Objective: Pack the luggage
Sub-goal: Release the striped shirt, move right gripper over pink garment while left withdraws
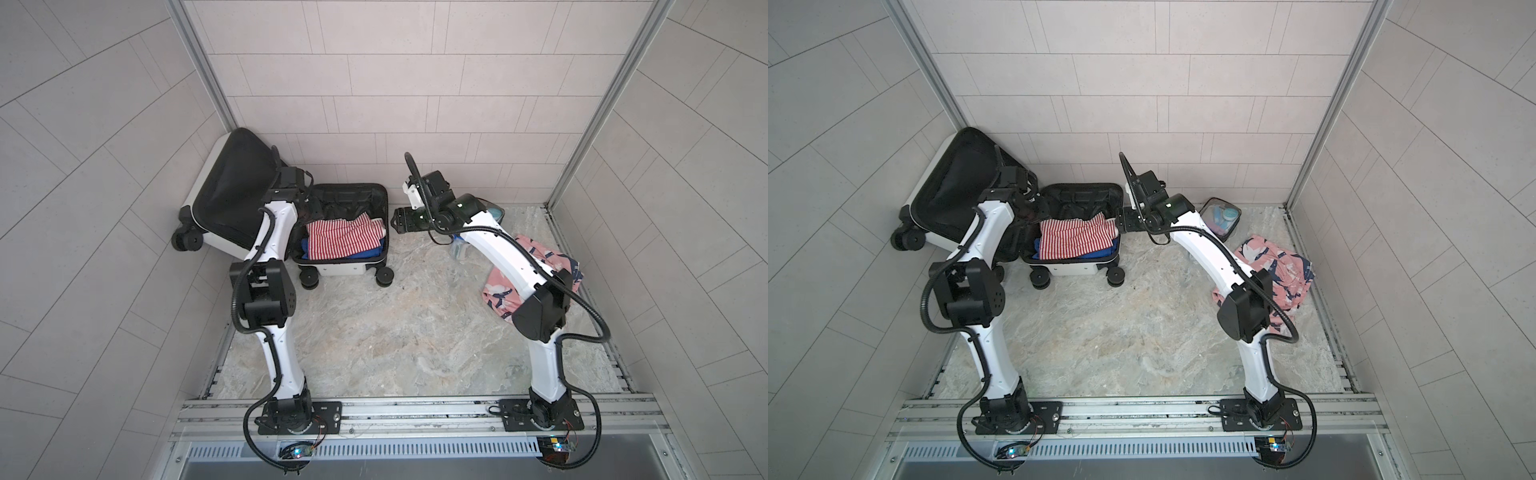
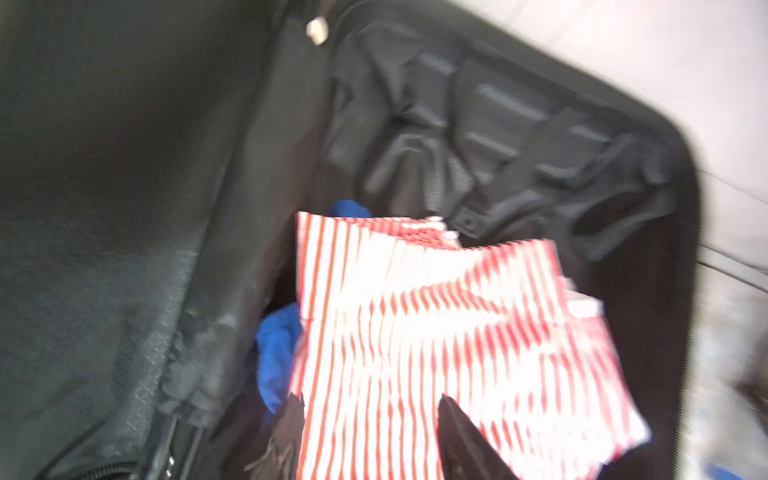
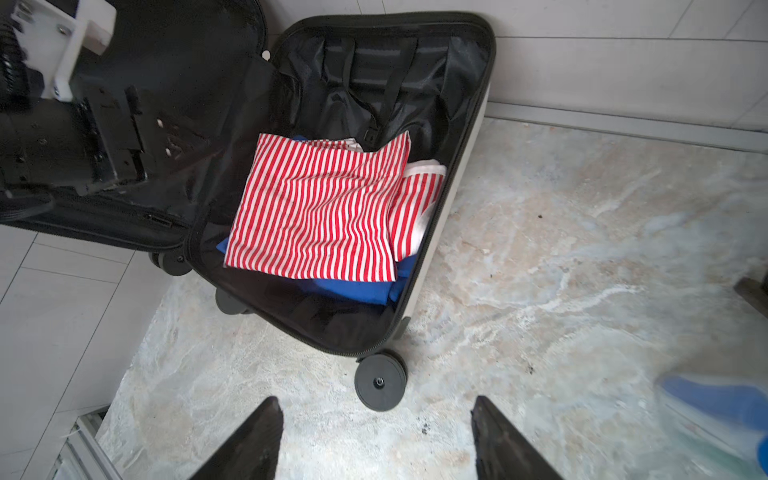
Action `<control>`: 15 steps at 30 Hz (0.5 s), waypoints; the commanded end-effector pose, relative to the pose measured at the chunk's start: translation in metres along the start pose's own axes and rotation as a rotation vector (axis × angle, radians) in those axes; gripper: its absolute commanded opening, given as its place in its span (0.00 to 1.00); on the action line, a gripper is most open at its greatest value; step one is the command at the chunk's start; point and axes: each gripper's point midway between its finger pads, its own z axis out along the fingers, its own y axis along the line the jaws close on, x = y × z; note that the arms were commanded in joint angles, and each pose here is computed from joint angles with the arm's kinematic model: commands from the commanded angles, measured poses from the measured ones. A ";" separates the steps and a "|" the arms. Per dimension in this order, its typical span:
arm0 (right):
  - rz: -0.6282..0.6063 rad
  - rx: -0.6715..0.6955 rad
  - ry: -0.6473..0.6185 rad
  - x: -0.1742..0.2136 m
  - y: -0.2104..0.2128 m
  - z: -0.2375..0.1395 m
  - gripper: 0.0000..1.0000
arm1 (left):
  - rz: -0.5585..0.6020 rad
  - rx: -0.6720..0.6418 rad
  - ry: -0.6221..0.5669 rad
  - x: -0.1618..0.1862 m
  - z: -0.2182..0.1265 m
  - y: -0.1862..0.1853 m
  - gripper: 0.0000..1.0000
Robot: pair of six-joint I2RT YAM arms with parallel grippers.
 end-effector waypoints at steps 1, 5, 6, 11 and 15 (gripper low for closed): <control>-0.022 0.018 -0.048 0.000 -0.006 -0.027 0.74 | -0.020 0.029 0.052 0.021 0.015 -0.004 0.55; -0.007 0.059 -0.059 0.017 -0.024 -0.053 0.75 | -0.028 -0.005 0.127 0.047 0.043 0.007 0.52; 0.000 0.077 -0.066 0.021 -0.032 -0.061 0.75 | -0.030 -0.012 0.153 0.055 0.050 0.009 0.52; 0.063 0.185 -0.095 0.048 -0.078 -0.105 0.78 | -0.022 -0.019 0.263 0.079 0.073 0.014 0.51; 0.156 0.298 -0.121 0.077 -0.133 -0.139 0.81 | -0.019 -0.005 0.244 0.072 0.063 0.011 0.50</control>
